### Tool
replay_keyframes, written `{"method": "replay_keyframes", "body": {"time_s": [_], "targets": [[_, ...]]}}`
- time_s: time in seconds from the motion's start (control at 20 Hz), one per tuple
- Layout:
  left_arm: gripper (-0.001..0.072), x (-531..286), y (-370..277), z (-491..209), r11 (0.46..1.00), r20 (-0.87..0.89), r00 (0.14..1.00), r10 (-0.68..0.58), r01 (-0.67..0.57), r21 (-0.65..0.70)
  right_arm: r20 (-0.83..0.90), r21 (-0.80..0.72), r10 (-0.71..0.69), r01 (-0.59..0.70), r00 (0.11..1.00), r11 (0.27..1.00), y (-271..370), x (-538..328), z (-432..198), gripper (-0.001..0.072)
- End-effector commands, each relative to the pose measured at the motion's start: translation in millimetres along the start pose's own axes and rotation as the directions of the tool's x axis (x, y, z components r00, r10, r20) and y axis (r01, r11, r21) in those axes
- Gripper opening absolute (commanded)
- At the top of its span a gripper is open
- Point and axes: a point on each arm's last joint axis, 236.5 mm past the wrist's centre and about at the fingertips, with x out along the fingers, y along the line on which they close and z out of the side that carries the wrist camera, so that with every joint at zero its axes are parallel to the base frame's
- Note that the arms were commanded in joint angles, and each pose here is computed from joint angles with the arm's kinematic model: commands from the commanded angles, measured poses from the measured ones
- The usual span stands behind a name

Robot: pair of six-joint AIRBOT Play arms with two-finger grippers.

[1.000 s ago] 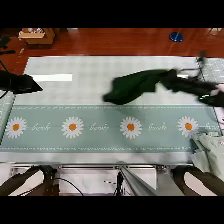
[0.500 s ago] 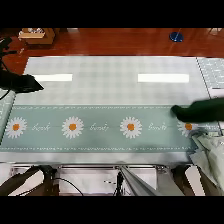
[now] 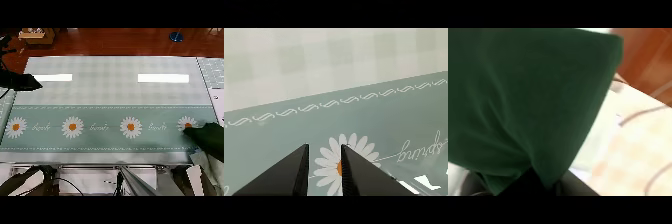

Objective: Fold the shirts.

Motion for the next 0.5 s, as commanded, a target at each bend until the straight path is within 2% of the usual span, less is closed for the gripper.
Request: {"method": "replay_keyframes", "body": {"time_s": [0.0, 0.2, 0.25, 0.35, 0.4, 0.45], "targets": [[0.0280, -1, 4, -10, 1.000, -0.041, 0.999, 0.017, -0.017, 0.012, -0.043, 0.028, -0.218, 0.220, 0.975, 0.975, -53, -6, -11, 0.0026], [0.0280, -2, 11, -16, 0.999, -0.070, 0.996, 0.046, -0.045, 0.020, -0.096, -0.002, -0.273, 0.274, 0.957, 0.962, -62, 5, -19, 0.0029], [0.0280, -2, 11, -16, 0.999, -0.070, 0.996, 0.046, -0.045, 0.020, -0.119, -0.013, -0.271, 0.271, 0.955, 0.962, -60, 12, -22, 0.0118], [0.0280, -2, 13, -17, 0.998, -0.072, 0.996, 0.053, -0.052, 0.021, -0.145, -0.022, -0.267, 0.267, 0.953, 0.964, -56, 23, -26, 0.0465], [0.0280, -2, 16, -17, 0.998, -0.074, 0.995, 0.067, -0.066, 0.024, -0.136, -0.025, -0.270, 0.269, 0.953, 0.963, -56, 28, -24, 0.0527], [0.0280, -2, 20, -17, 0.996, -0.073, 0.994, 0.084, -0.082, 0.028, -0.112, -0.023, -0.270, 0.269, 0.956, 0.963, -55, 30, -17, 0.0530]]}}
